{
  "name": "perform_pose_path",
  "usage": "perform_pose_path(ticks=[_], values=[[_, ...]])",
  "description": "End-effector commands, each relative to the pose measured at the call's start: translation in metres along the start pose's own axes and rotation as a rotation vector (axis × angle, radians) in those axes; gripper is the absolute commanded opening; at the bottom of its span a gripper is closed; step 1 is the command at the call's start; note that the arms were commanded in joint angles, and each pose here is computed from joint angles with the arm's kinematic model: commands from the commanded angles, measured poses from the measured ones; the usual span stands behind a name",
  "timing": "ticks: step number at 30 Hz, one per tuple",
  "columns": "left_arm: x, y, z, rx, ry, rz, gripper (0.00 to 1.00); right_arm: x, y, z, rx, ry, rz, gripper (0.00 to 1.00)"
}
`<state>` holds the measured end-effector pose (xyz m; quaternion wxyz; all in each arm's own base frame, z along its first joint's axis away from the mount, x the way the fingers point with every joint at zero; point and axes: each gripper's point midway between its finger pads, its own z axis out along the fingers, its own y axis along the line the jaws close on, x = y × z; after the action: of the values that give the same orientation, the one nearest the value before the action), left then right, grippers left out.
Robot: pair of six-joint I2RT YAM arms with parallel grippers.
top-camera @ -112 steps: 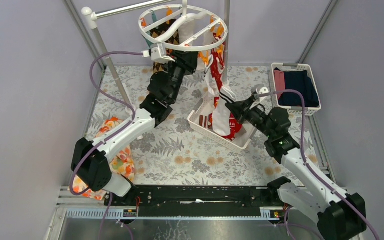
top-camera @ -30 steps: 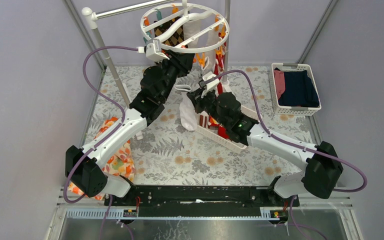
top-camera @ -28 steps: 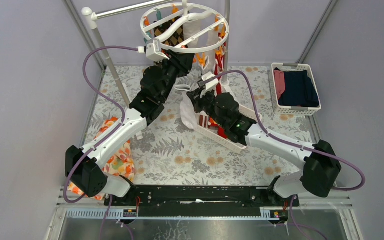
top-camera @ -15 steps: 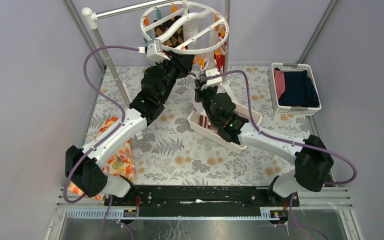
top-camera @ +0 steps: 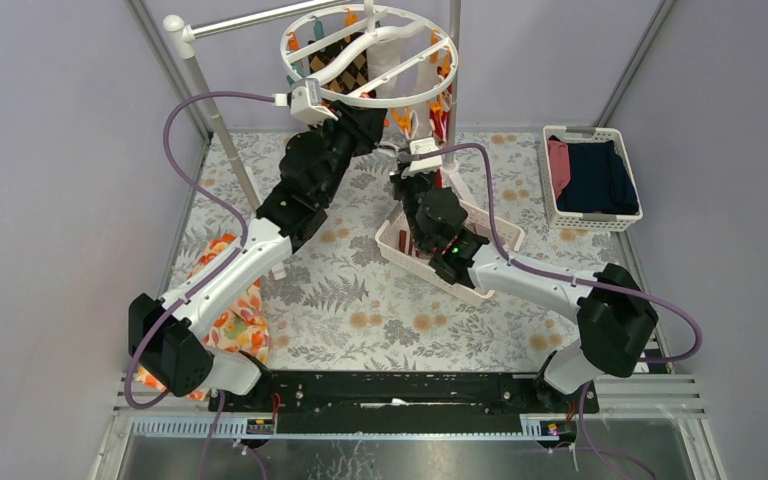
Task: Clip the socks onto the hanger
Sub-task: Clamp the sock onto the hanger.
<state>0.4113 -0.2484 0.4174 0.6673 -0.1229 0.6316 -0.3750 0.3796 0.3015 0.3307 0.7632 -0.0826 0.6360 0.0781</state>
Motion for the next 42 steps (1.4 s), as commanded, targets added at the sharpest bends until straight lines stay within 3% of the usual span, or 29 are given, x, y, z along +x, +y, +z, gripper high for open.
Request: perform_pose_path(ticks=[1, 8, 20, 35, 42], values=[[-0.016, 0.001, -0.007, -0.015, -0.035, 0.013, 0.08, -0.013, -0.004, 0.004, 0.057, -0.023, 0.034, 0.0], [-0.011, 0.005, -0.008, -0.02, -0.027, 0.003, 0.08, -0.014, -0.01, 0.011, 0.136, -0.035, 0.085, 0.0], [-0.001, 0.01, -0.01, -0.017, -0.009, -0.004, 0.08, -0.033, -0.002, 0.004, 0.058, -0.179, 0.222, 0.0], [-0.005, 0.009, -0.017, -0.007, -0.012, -0.014, 0.08, -0.024, 0.024, 0.019, -0.007, -0.108, 0.261, 0.0], [-0.006, 0.008, -0.016, -0.004, -0.014, -0.016, 0.08, -0.02, 0.048, 0.014, -0.148, -0.086, 0.249, 0.0]])
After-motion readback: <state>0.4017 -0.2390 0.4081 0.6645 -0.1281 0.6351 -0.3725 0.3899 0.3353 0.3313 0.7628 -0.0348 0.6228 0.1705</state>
